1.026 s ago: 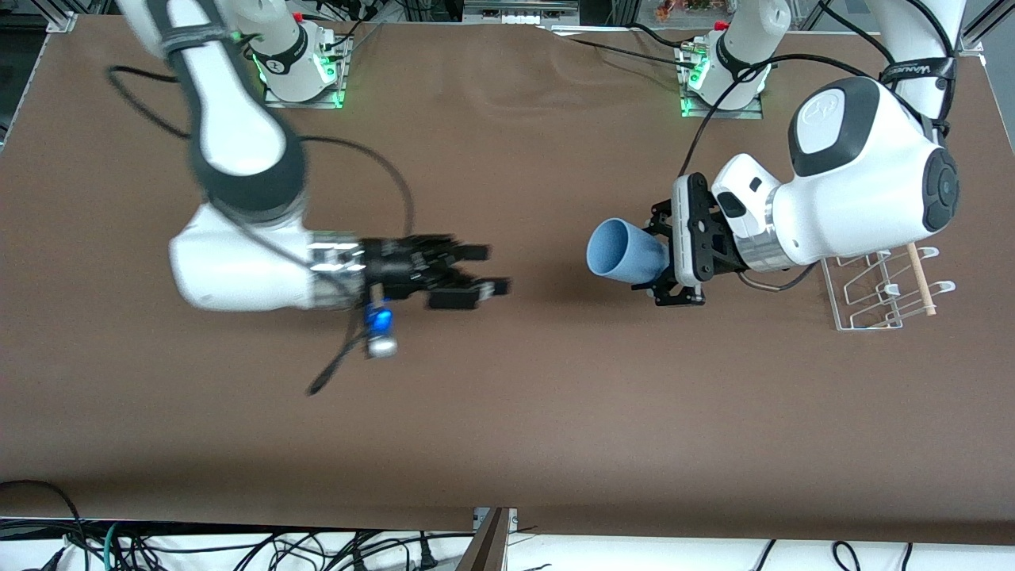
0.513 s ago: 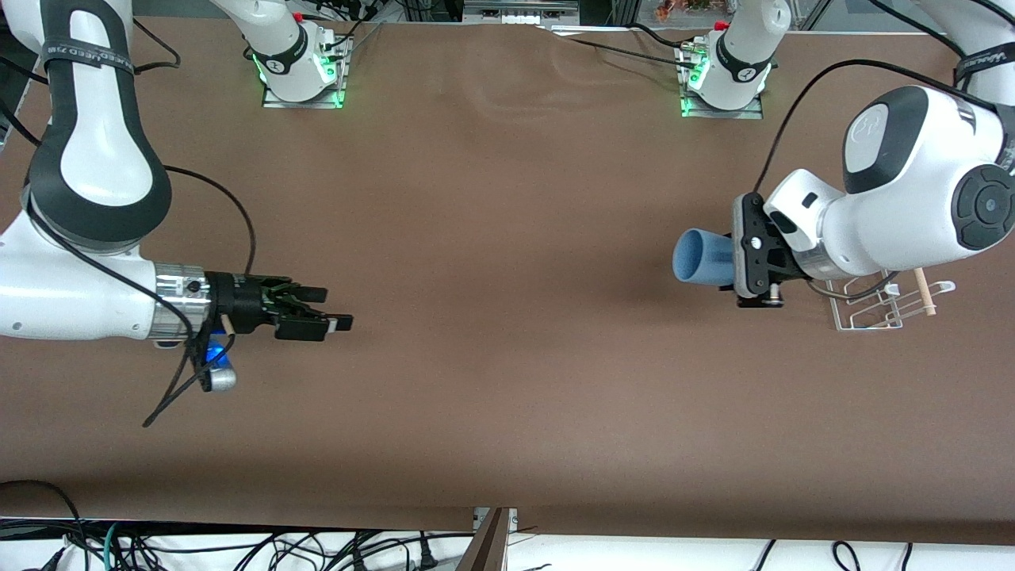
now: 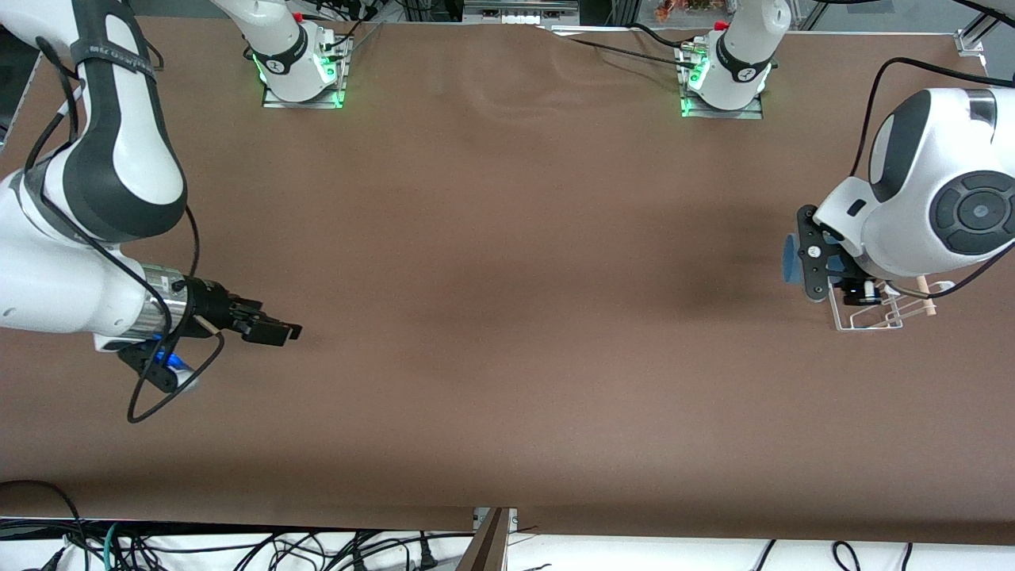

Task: Transfer cup to left arm and place on rack
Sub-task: 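Open the right gripper and withdraw while the left gripper carries the cup, then move the cup with the left gripper over the wire rack, then lower the cup onto a rack prong with the left gripper, then open the left gripper to release the cup on the rack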

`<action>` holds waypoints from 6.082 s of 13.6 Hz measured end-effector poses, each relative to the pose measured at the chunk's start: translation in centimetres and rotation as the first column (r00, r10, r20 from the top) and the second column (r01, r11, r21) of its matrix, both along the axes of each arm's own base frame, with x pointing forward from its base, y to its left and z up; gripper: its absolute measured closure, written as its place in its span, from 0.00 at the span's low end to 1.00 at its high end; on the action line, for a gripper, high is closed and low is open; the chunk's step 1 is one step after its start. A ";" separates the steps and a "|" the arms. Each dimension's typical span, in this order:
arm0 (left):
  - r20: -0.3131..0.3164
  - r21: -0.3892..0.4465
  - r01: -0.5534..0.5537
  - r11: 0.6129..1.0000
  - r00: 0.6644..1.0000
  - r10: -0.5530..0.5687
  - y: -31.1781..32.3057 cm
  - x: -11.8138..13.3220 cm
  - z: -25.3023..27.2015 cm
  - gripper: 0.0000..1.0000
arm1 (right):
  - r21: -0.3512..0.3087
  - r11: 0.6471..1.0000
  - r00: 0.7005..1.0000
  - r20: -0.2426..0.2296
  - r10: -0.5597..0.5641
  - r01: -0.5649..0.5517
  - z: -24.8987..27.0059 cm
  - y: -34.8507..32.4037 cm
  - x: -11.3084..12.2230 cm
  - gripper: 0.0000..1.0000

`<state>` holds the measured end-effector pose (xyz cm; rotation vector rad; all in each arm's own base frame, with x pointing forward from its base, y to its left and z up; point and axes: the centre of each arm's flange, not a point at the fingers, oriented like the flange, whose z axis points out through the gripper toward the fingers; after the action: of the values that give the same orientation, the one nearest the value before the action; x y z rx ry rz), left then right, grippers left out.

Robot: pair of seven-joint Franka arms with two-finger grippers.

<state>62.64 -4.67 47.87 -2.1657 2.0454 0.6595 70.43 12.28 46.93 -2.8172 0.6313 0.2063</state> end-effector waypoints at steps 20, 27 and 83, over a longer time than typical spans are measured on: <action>0.227 0.771 -0.437 0.462 0.868 0.442 7.6 -0.8 -16.6 0.25 | -0.306 0.859 0.912 -0.108 0.396 -0.409 9.1 -4.6 -16.1 0.01; 0.225 0.754 -0.490 0.438 0.818 0.529 11.5 -0.3 -17.3 0.25 | -0.243 0.889 0.921 -0.069 0.384 -0.389 10.5 -4.4 -16.0 0.01; 0.529 0.072 -0.867 0.494 0.453 0.717 -6.9 1.9 5.8 0.00 | -0.277 0.877 0.920 -0.099 0.379 -0.392 9.6 -6.0 -15.5 0.01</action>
<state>64.53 -11.60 53.68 -2.6509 0.4938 0.4412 54.98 6.27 56.51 -3.2128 0.0981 0.2629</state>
